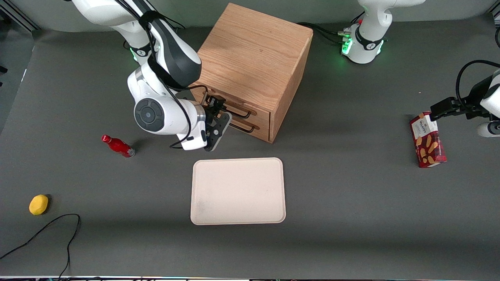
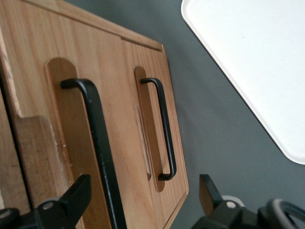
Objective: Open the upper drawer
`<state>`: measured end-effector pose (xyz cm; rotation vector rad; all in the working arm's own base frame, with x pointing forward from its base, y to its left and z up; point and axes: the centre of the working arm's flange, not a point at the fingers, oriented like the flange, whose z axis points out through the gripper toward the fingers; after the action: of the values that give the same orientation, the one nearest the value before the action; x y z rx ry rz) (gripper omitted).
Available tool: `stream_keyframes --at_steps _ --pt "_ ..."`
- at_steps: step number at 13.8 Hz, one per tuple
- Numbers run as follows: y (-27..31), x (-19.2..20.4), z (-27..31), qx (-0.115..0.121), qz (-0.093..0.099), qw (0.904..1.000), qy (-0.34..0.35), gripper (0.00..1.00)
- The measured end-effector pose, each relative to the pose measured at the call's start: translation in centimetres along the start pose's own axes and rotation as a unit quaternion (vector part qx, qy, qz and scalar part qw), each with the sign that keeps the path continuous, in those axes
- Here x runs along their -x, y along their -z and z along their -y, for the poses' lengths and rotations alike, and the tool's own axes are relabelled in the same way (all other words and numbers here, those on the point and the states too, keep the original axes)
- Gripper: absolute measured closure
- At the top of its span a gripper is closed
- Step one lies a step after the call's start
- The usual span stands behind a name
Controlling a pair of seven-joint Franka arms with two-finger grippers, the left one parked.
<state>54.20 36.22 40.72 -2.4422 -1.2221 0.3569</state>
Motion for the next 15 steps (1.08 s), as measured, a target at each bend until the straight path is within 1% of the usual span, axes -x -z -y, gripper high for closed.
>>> stream_keyframes --at_steps 5,10,15 --pt "-0.3 0.4 0.4 0.001 0.004 1.0000 0.000 0.00" --pt "-0.7 0.5 0.0 0.003 0.001 1.0000 -0.003 0.00" --pt "-1.6 0.1 0.3 0.004 0.002 1.0000 0.002 0.00"
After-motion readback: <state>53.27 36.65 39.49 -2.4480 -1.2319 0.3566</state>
